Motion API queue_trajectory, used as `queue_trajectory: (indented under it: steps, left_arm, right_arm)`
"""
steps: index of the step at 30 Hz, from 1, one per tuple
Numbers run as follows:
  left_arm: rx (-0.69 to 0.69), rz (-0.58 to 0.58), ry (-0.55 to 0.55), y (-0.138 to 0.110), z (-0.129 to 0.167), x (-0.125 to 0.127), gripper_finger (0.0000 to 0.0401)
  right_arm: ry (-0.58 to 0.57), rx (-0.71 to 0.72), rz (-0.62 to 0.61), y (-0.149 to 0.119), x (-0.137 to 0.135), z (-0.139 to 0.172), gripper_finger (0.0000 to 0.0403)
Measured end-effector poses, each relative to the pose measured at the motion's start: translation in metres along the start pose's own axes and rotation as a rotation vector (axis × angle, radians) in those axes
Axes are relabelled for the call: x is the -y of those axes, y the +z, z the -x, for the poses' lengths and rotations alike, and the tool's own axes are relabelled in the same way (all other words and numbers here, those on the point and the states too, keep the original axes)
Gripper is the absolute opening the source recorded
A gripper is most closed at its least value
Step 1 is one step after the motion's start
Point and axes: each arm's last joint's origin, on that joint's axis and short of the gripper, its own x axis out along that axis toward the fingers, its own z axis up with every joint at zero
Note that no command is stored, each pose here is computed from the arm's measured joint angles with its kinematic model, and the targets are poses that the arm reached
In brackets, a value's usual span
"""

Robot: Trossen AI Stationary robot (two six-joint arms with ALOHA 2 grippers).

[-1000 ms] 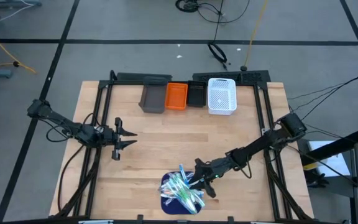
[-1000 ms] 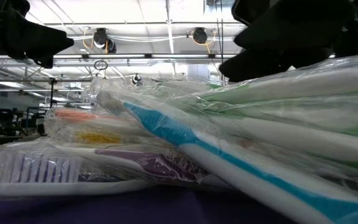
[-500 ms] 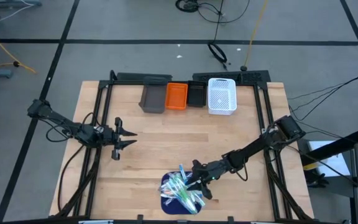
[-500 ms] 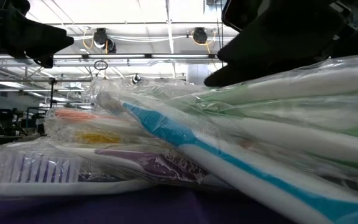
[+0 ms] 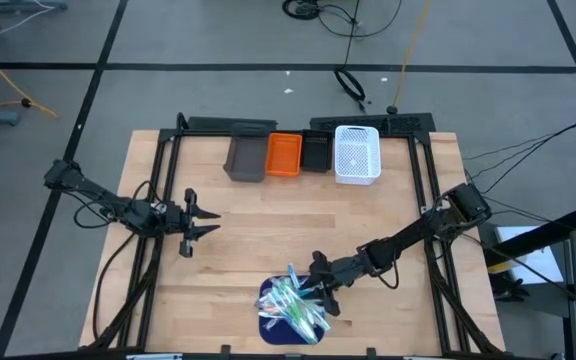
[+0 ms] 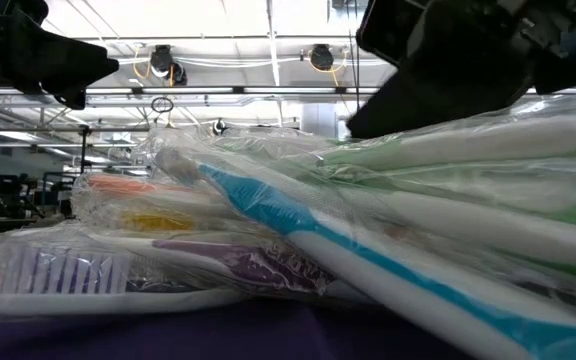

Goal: Pick & Place Toothbrushes
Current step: Put the green toothbrush into the light black bin

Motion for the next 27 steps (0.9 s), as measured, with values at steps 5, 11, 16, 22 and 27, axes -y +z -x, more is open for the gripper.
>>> queue_trajectory:
  steps: [5, 11, 16, 22, 27]
  left_arm:
    - [-0.001, -0.001, 0.000, -0.0001, 0.0000, 0.0000, 0.0124]
    - [-0.001, -0.001, 0.000, -0.0001, 0.0000, 0.0000, 0.0124]
    - [-0.001, -0.001, 0.000, -0.0001, 0.0000, 0.0000, 0.0124]
    - [0.000, 0.000, 0.000, 0.0000, 0.0000, 0.0000, 0.0124]
    - [0.001, 0.000, 0.000, 0.0001, 0.0000, 0.0000, 0.0124]
  right_arm:
    - [-0.009, 0.017, -0.012, 0.0015, 0.0007, 0.0000, 0.0114]
    - [0.002, 0.013, -0.011, -0.0003, -0.0030, 0.0000, 0.0114]
    - [0.007, 0.011, -0.030, -0.0022, -0.0043, -0.0010, 0.0114]
    - [0.012, 0.016, -0.029, -0.0024, -0.0060, -0.0009, 0.0114]
    - [0.015, 0.015, -0.028, -0.0032, -0.0073, -0.0010, 0.0114]
